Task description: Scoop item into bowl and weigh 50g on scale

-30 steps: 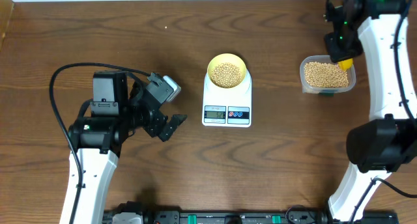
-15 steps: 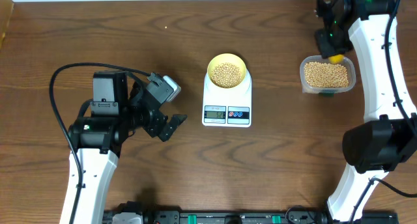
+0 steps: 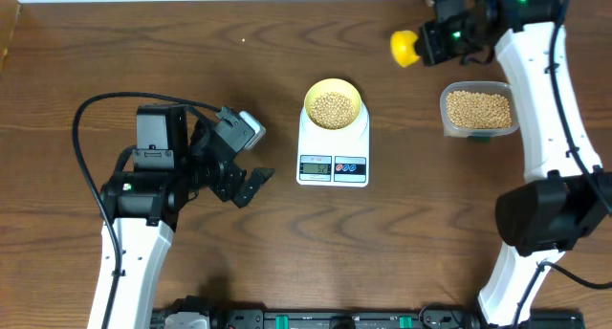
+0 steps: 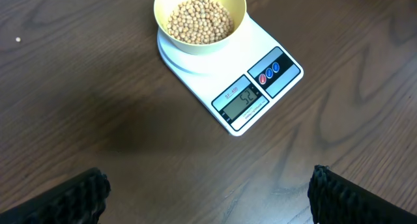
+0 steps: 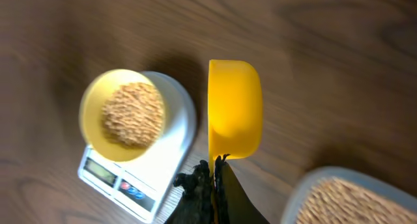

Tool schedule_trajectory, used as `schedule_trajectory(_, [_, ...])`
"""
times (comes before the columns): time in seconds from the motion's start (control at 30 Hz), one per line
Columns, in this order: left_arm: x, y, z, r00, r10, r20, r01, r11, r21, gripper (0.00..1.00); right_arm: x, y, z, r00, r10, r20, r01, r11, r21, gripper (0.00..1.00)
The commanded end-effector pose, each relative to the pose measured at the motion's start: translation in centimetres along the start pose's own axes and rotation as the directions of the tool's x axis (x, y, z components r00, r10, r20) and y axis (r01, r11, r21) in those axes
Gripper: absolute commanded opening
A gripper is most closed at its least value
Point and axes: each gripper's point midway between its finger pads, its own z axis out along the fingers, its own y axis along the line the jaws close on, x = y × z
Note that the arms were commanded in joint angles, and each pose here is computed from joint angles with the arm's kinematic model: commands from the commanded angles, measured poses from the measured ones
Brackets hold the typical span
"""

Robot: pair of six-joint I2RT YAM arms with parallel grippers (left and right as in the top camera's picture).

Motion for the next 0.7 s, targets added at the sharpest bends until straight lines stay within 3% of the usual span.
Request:
schedule_trajectory(0.0, [0.2, -0.1, 0.2, 1.0, 0.006, 0.001, -0.006, 1.0, 0.012, 0.99, -0.6, 3.1, -0.1, 0.999, -0.032, 0.022, 0.034, 0.997, -0.072, 0.01])
schedule_trajectory(0.67, [0.2, -0.1, 0.2, 1.0, 0.006, 0.0, -0.006, 1.0, 0.013, 1.0, 1.3, 11.0, 6.8, 0.987, -0.124, -0.105, 0.104, 0.978, -0.181, 0.01])
